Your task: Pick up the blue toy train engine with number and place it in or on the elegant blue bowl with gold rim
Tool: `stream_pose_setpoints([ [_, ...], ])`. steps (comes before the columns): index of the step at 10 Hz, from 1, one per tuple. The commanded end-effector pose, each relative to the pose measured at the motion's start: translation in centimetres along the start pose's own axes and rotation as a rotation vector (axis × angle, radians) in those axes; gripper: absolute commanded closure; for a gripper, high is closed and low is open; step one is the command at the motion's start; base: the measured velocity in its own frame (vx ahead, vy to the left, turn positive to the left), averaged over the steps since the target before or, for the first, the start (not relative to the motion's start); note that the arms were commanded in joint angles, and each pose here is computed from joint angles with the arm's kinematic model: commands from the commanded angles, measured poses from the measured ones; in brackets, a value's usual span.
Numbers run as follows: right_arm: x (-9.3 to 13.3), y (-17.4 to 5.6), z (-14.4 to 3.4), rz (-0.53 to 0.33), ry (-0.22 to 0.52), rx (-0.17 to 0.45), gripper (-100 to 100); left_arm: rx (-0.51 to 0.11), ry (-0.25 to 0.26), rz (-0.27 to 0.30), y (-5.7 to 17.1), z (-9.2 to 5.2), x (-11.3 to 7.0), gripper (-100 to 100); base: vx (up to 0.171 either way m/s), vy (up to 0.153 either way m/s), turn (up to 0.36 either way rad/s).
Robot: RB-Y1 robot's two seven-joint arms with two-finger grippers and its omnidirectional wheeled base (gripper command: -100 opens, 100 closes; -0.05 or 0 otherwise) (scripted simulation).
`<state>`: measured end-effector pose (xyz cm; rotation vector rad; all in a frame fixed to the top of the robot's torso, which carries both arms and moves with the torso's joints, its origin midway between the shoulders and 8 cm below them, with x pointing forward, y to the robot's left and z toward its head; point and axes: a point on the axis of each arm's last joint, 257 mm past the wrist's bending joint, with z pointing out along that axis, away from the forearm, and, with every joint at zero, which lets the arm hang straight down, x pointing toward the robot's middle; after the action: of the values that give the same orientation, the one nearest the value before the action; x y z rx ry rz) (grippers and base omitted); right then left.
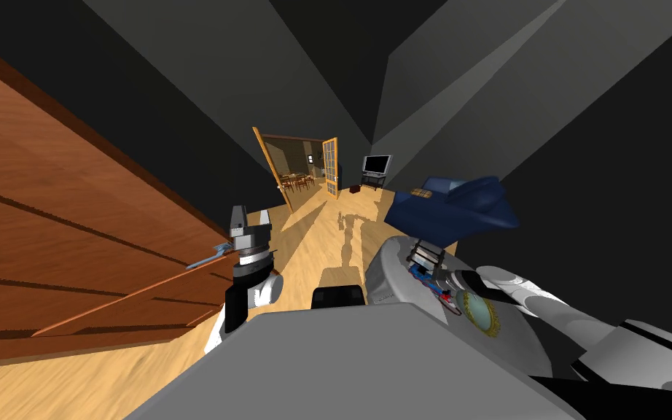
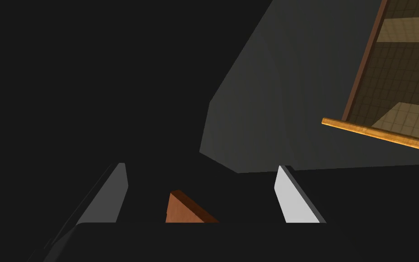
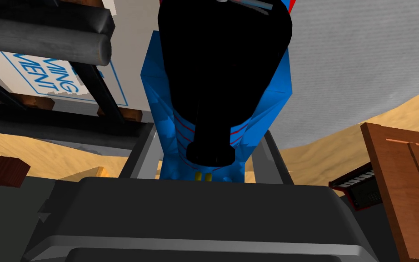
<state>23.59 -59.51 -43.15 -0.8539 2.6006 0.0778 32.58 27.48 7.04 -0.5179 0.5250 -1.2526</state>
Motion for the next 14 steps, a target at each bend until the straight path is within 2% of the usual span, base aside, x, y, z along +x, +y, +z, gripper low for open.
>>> stream_pose_setpoints([
  [1, 0.0, 0.0, 0.0, 0.0, 0.0, 0.0, 100, 0.0, 0.0, 0.0, 0.0, 0.0, 0.0, 0, -0.063, -0.006, 0.05],
  [2, -0.1, -0.1, 0.0, 0.006, -0.002, 0.0, 0, 0.0, 0.0, 0.0, 0.0, 0.0, 0.0, 0, -0.009, -0.001, -0.009],
  [3, -1.8, -2.8, -1.8, -0.004, -0.026, 0.048, 100, 0.0, 0.0, 0.0, 0.0, 0.0, 0.0, 0, -0.033, 0.099, -0.035],
  [4, -1.8, -2.8, -1.8, -0.004, -0.026, 0.048, 100, 0.0, 0.0, 0.0, 0.0, 0.0, 0.0, 0, -0.041, 0.126, -0.029],
  [6, -4.2, -6.6, -4.6, -0.019, -0.058, 0.116, 100, 0.0, 0.0, 0.0, 0.0, 0.0, 0.0, 0, -0.055, 0.143, -0.04],
  [8, -4.2, -6.6, -4.6, -0.019, -0.058, 0.116, 100, 0.0, 0.0, 0.0, 0.0, 0.0, 0.0, 0, -0.012, 0.075, -0.004],
  [9, -5.9, -9.6, -7.3, -0.03, -0.081, 0.178, 100, 0.0, 0.0, 0.0, 0.0, 0.0, 0.0, 0, -0.003, 0.102, -0.059],
  [10, -6.5, -9.5, -7.2, -0.04, -0.088, 0.172, 100, 0.0, 0.0, 0.0, 0.0, 0.0, 0.0, 0, -0.003, 0.11, -0.039],
  [11, -5.9, -9.6, -7.3, -0.03, -0.081, 0.178, 100, 0.0, 0.0, 0.0, 0.0, 0.0, 0.0, 0, 0.002, 0.057, 0.007],
  [12, -7.1, -12.0, -9.7, -0.037, -0.092, 0.23, 100, 0.0, 0.0, 0.0, 0.0, 0.0, 0.0, 0, 0.005, 0.114, -0.041],
  [14, -7.1, -12.0, -9.7, -0.037, -0.092, 0.23, 100, 0.0, 0.0, 0.0, 0.0, 0.0, 0.0, 0, -0.001, 0.08, -0.024],
])
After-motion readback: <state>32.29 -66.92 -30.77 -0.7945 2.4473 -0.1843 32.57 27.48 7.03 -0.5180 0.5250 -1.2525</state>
